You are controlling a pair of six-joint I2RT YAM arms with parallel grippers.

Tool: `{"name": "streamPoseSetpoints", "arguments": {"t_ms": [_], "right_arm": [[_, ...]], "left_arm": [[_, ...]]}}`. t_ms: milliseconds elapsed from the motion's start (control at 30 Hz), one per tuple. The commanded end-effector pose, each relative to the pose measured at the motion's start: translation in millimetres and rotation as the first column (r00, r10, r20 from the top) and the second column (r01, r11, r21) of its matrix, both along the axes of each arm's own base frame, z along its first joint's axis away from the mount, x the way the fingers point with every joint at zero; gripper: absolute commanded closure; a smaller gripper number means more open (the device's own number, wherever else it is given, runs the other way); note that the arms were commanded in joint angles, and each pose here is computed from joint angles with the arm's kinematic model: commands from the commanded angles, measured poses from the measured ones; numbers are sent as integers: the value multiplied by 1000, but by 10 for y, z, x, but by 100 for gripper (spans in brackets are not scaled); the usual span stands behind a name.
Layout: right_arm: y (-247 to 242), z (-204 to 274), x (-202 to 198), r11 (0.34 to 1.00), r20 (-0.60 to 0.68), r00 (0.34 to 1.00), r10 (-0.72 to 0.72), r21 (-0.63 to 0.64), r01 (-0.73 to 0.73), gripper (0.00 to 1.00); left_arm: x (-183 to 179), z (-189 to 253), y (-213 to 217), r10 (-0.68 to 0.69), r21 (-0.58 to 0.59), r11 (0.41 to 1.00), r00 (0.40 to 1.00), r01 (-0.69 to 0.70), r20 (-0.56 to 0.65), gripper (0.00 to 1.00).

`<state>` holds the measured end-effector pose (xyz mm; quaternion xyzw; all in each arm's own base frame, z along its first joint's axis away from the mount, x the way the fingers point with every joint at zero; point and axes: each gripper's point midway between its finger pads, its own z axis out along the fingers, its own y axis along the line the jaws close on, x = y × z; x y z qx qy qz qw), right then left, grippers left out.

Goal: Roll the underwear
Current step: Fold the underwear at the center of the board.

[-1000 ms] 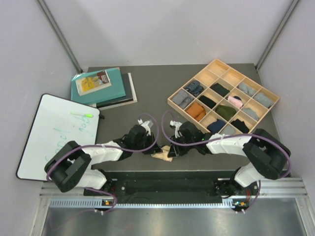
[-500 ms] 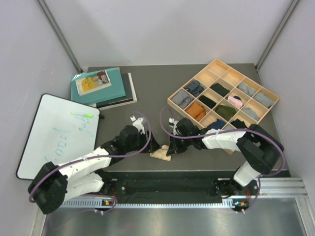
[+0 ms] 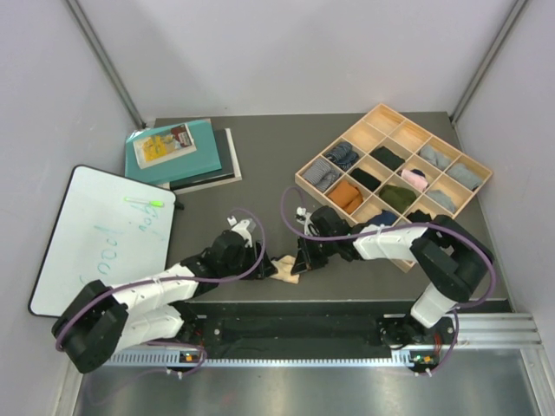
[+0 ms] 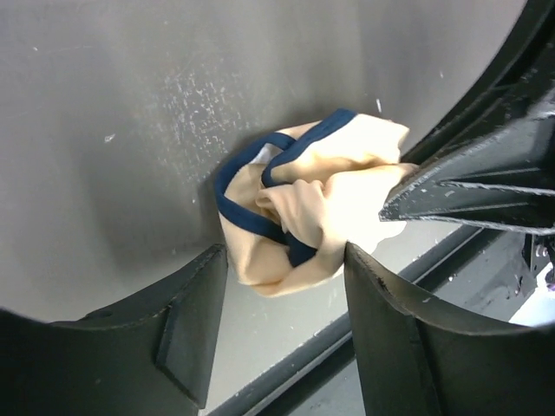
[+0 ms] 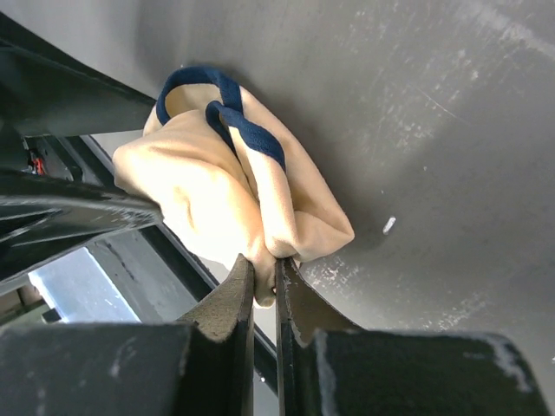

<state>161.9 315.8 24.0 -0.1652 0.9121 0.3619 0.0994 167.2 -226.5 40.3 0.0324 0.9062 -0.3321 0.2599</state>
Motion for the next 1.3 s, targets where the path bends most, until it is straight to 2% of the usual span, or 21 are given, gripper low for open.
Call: {"name": "streamPoseSetpoints", "arguments": {"t_ms": [0,100,300,367,400,433,500,600,700,800,933,1100,1267], "right_arm": [[-279,-445,-68,984,-22,999,-29,-175,25,100],[-272,-452,-78,985,-28,999,-24,-173,19,100],[-276,-452,-85,985,-28,1000,-9,-172,4,100],[-282,-434,-79,984,-25,1000,-7,-177,3,92],[-285,-405,-66,984,-13,1000,-7,-179,4,85],[-318,-383,-58,980,-7,1000,-4,-197,2,68],[-355,-292,33,978,36,999,-21,-205,28,50],[-433,-169,166,980,71,996,-45,-191,58,36],[-435,-89,281,984,130,991,-28,-170,50,28],[-359,-35,391,990,209,977,30,-140,0,25],[-237,-20,473,993,252,965,76,-107,-50,25],[-29,12,428,990,269,953,141,-37,-136,25],[110,61,277,975,320,921,221,-52,-216,25]], "left_arm": [[99,4,-60,24,-34,999,999,-23,33,41],[120,-42,-91,30,-46,999,999,-28,29,48],[201,25,-148,62,-101,993,996,-55,60,88],[223,27,-141,71,-96,993,995,-65,64,100],[226,19,-134,63,-78,995,996,-58,66,100],[237,7,-119,64,-60,996,996,-60,66,100],[228,-34,-91,42,-2,999,998,-42,47,100],[191,-69,-85,-1,50,999,1000,0,18,100],[169,-65,-114,-33,64,997,999,34,-3,100],[152,-57,-146,-54,64,996,998,55,-24,100],[139,-40,-197,-73,59,995,996,76,-49,100],[160,-13,-249,-79,51,995,995,82,-61,100],[118,-50,-225,-74,63,995,993,81,-93,100]]}}
